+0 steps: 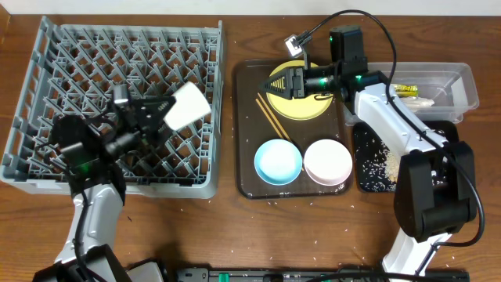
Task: Sort waste into correct bins and load items into the dishwasher
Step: 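Lower white cup into dish rack with left gripper and release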
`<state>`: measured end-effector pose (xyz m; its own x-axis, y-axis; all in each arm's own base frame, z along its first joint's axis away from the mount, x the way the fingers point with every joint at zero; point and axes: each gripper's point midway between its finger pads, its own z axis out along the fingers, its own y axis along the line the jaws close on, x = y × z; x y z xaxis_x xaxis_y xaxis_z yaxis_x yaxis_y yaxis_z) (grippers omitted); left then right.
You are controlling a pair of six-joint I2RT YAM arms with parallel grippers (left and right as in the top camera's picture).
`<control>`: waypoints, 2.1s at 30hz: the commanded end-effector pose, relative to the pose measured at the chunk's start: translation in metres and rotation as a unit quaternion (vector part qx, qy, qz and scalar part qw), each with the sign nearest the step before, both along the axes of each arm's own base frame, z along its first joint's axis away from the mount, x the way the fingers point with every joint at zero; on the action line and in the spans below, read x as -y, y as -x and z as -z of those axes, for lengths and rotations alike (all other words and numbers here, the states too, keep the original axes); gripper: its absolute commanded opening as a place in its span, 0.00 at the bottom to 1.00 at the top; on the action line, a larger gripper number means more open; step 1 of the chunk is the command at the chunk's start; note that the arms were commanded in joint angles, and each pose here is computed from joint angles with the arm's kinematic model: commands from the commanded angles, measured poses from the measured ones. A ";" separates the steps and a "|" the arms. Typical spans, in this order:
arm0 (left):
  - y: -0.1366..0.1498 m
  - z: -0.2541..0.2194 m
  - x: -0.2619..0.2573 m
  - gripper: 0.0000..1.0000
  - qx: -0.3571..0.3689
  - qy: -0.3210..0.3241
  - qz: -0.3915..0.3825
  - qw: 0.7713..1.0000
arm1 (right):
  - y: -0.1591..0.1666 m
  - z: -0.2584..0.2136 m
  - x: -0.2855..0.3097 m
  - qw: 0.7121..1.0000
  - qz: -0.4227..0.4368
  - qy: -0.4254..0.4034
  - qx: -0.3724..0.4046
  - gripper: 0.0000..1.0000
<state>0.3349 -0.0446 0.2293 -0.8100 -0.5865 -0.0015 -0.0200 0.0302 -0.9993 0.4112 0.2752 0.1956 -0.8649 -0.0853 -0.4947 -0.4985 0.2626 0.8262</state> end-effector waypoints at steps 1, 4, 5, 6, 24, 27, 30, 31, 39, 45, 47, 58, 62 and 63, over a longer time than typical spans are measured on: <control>-0.012 -0.020 -0.019 0.27 0.024 -0.010 -0.031 0.999 | -0.004 0.000 0.006 1.000 0.006 0.000 -0.001 0.52; -0.022 -0.033 -0.029 0.27 0.032 -0.012 -0.059 0.998 | -0.003 0.000 0.005 1.000 0.006 0.000 -0.001 0.52; -0.025 -0.038 -0.032 0.27 0.039 -0.015 -0.065 0.997 | -0.003 0.000 0.005 1.000 0.006 0.000 -0.001 0.52; -0.027 -0.042 -0.033 0.27 0.042 -0.017 -0.069 0.997 | -0.003 0.000 0.005 1.000 0.005 0.000 0.000 0.52; -0.041 -0.048 -0.050 0.25 -0.068 -0.214 -0.174 0.959 | -0.002 0.010 0.009 1.000 0.007 0.022 0.009 0.52; -0.031 -0.051 -0.045 0.25 -0.089 -0.255 -0.180 0.946 | -0.001 0.013 0.009 1.000 0.008 0.028 0.007 0.52; -0.016 -0.035 -0.043 0.25 -0.131 -0.294 -0.182 0.929 | 0.000 0.015 0.010 0.999 0.007 0.031 0.006 0.52; -0.012 -0.029 -0.042 0.25 -0.144 -0.303 -0.179 0.925 | 0.001 0.015 0.010 0.999 0.006 0.032 0.006 0.52; 0.018 0.011 -0.032 0.22 -0.221 -0.400 -0.157 0.876 | 0.001 0.020 0.011 0.999 0.011 0.043 -0.002 0.52; 0.046 0.041 -0.022 0.22 -0.291 -0.442 -0.110 0.841 | 0.003 0.021 0.010 0.999 0.010 0.044 -0.006 0.52; 0.053 0.051 -0.022 0.22 -0.311 -0.454 -0.094 0.830 | 0.004 0.021 0.008 0.999 0.008 0.044 -0.006 0.52; 0.062 0.100 -0.008 0.22 -0.378 -0.484 -0.001 0.789 | 0.007 0.023 0.007 0.999 0.005 0.046 -0.012 0.52; 0.066 0.123 -0.009 0.22 -0.411 -0.508 0.023 0.757 | 0.008 0.024 0.008 0.999 0.005 0.049 -0.013 0.52; 0.068 0.129 -0.010 0.22 -0.422 -0.510 0.029 0.749 | 0.009 0.025 0.008 0.999 0.003 0.051 -0.013 0.52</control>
<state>0.2671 -0.0419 0.1109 -0.7904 -0.6052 0.0950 -0.6122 0.7744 -0.1596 0.4041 0.2658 0.1706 -0.8906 -0.1122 -0.4408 -0.4503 0.3536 0.8199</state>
